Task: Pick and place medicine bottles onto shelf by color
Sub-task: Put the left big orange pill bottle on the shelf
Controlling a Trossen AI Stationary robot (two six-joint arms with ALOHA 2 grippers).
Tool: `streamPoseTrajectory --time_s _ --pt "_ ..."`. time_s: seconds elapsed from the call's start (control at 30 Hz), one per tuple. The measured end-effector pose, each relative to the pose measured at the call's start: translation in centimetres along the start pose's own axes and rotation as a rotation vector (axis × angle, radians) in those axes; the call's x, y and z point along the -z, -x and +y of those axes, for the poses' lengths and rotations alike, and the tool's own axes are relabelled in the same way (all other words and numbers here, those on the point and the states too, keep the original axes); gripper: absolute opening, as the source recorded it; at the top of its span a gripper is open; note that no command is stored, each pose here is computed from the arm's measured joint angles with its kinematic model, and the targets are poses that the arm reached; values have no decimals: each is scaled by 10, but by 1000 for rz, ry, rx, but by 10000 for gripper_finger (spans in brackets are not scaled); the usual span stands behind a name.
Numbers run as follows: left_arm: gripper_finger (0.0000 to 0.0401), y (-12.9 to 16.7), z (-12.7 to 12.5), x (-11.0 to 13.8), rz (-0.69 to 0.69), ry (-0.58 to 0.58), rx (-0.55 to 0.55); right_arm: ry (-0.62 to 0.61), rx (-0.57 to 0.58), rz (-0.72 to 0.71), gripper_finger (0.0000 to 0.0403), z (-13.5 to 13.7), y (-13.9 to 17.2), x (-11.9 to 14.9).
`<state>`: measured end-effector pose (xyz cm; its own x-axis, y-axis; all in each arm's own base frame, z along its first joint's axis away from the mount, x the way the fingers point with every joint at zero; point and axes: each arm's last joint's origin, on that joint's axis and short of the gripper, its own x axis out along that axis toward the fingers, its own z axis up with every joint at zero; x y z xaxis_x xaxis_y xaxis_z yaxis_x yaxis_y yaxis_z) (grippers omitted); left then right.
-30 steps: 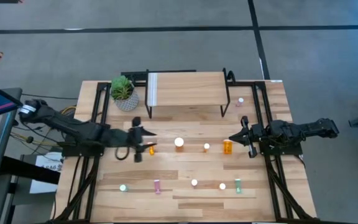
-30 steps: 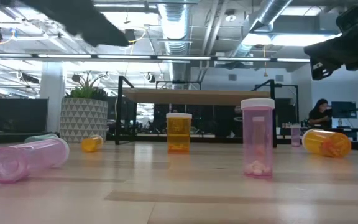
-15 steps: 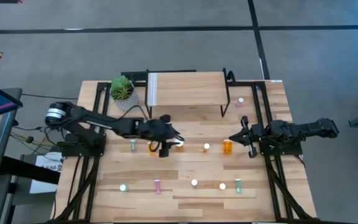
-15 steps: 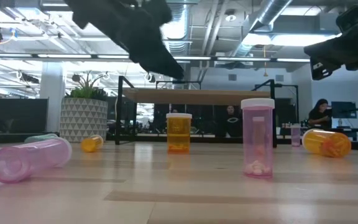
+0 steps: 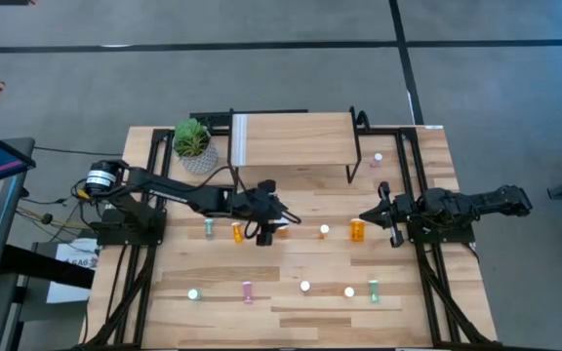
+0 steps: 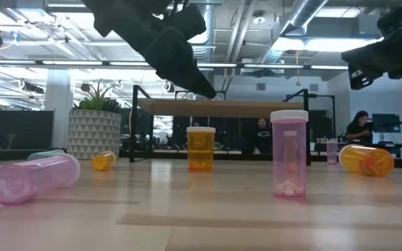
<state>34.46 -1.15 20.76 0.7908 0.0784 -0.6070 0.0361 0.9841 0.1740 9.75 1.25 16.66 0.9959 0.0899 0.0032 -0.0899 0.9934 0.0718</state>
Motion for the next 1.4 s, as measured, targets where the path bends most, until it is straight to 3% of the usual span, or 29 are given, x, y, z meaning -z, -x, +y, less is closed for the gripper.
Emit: streamPoseTrajectory --time_s 0.33,0.43,0.63,0.77,1.0,1.4 --pt "203 0 2 5 50 67 22 0 0 0 43 0 0 0" --pt "230 -1 6 7 50 85 89 0 0 0 43 0 0 0" --pt "301 2 16 1 104 108 84 0 0 -1 43 0 0 0" --pt "326 -5 17 3 119 112 101 0 0 0 43 0 0 0" --pt "325 -28 13 14 199 109 109 0 0 -1 43 0 0 0" --pt "323 -27 16 20 264 110 107 0 0 0 43 0 0 0"
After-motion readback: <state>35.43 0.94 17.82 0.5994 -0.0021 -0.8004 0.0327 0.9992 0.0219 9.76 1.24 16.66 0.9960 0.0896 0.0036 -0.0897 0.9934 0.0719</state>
